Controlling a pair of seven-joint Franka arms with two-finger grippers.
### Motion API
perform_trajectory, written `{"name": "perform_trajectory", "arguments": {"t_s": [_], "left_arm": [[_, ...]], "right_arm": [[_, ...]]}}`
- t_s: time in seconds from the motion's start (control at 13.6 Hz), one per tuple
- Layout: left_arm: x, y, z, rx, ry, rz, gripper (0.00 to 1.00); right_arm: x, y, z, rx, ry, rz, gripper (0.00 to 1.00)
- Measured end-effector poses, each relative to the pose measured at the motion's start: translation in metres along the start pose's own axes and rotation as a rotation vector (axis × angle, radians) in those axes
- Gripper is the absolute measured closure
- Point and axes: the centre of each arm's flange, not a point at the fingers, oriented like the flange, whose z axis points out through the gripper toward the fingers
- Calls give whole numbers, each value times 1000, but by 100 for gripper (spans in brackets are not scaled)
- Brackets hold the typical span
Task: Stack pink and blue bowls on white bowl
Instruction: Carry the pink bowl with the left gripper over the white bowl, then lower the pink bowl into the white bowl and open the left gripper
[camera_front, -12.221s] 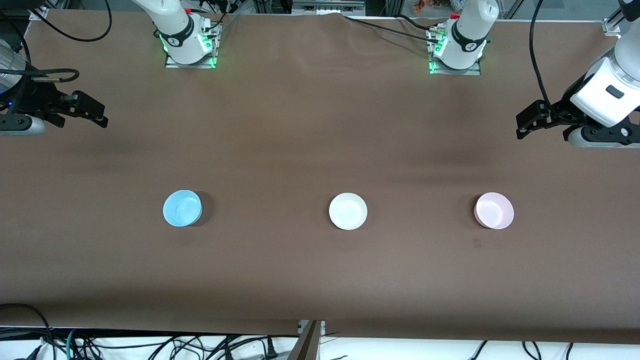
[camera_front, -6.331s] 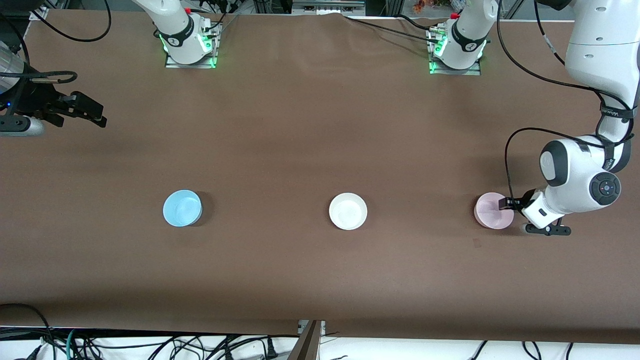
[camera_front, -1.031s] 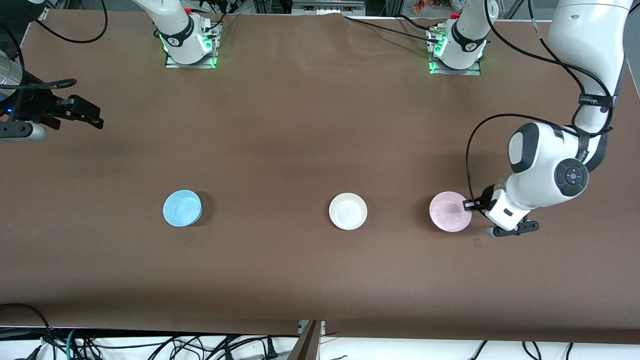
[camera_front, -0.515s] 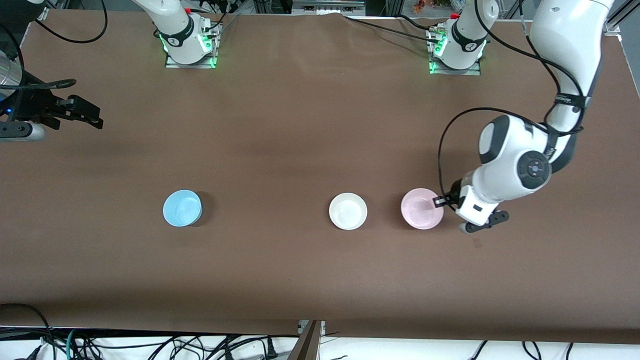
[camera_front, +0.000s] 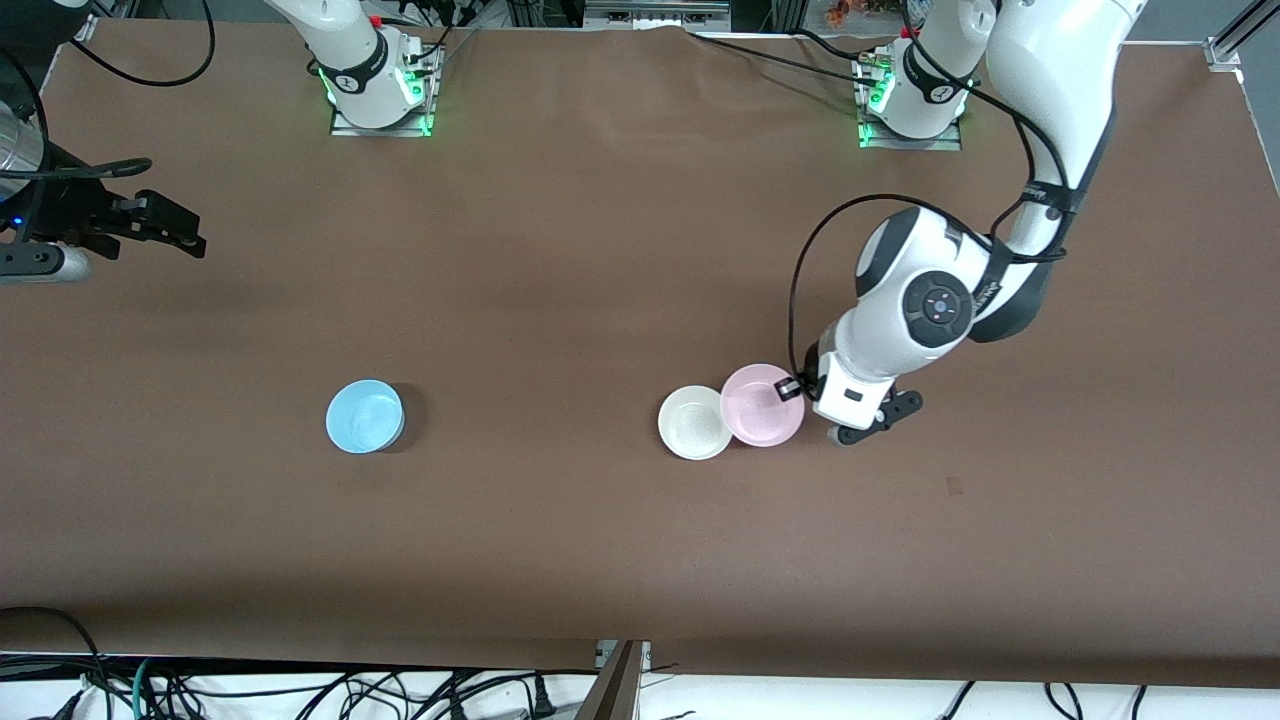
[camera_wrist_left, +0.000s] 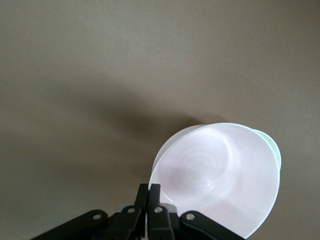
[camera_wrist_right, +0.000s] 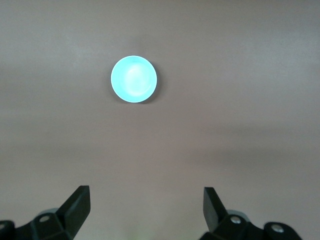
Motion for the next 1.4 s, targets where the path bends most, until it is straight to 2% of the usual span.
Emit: {"name": "perform_trajectory", "arguments": {"t_s": [0.29, 0.81, 1.4], "left_arm": [[-10, 22, 18, -66, 35, -57, 97], [-36, 49, 41, -68, 15, -113, 97], [-35, 55, 59, -96, 22, -137, 97]], "right_arm": [[0, 1, 0, 0, 0, 1, 0], [0, 1, 0, 0, -1, 3, 0], [1, 2, 0, 0, 1, 4, 0]]}}
